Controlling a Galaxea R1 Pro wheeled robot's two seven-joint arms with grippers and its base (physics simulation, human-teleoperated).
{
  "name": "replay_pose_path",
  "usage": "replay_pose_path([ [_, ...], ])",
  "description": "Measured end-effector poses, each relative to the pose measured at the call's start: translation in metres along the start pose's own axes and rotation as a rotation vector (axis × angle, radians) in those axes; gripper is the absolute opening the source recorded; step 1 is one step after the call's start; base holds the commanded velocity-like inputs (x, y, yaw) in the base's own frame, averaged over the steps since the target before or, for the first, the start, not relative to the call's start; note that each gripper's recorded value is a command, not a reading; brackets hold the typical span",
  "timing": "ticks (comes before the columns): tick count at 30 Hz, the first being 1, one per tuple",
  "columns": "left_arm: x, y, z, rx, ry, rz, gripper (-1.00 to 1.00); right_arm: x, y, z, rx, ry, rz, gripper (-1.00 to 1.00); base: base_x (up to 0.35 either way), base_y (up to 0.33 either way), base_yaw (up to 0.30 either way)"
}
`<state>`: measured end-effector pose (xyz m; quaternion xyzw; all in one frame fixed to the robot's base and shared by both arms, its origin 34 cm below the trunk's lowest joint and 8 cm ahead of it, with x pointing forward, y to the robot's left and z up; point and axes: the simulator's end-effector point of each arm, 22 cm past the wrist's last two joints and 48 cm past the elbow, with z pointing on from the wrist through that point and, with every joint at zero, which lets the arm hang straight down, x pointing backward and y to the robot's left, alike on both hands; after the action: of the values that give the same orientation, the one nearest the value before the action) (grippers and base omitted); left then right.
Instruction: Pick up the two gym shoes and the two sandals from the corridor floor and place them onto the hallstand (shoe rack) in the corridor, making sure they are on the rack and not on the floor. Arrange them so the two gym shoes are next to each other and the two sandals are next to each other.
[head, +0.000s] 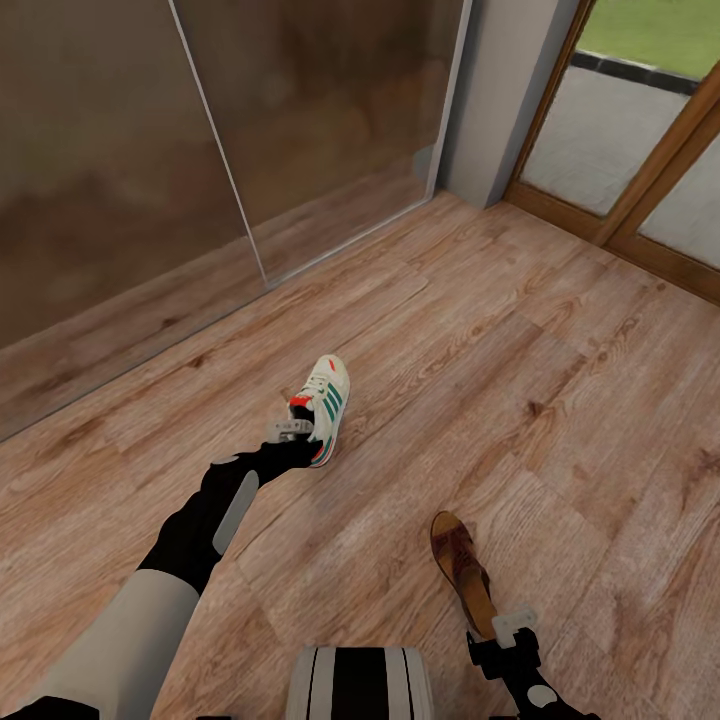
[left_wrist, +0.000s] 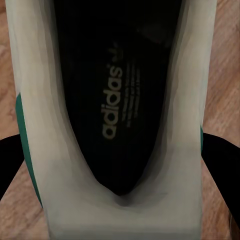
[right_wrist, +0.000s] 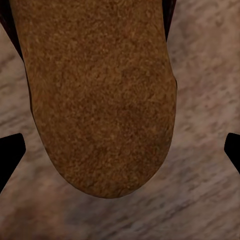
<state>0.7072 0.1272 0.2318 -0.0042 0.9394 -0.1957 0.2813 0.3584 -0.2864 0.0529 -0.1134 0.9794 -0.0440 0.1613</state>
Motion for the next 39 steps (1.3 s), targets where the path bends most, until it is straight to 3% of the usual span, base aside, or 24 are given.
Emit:
replay_pose_path([
  [39,0.0079,0.0026,0.0048,-0.001,0.013,-0.005,-1.0,0.0069,0.0019,0.0018,-0.004,0.014,-0.002,1.0,0.025,0.0,0.003],
])
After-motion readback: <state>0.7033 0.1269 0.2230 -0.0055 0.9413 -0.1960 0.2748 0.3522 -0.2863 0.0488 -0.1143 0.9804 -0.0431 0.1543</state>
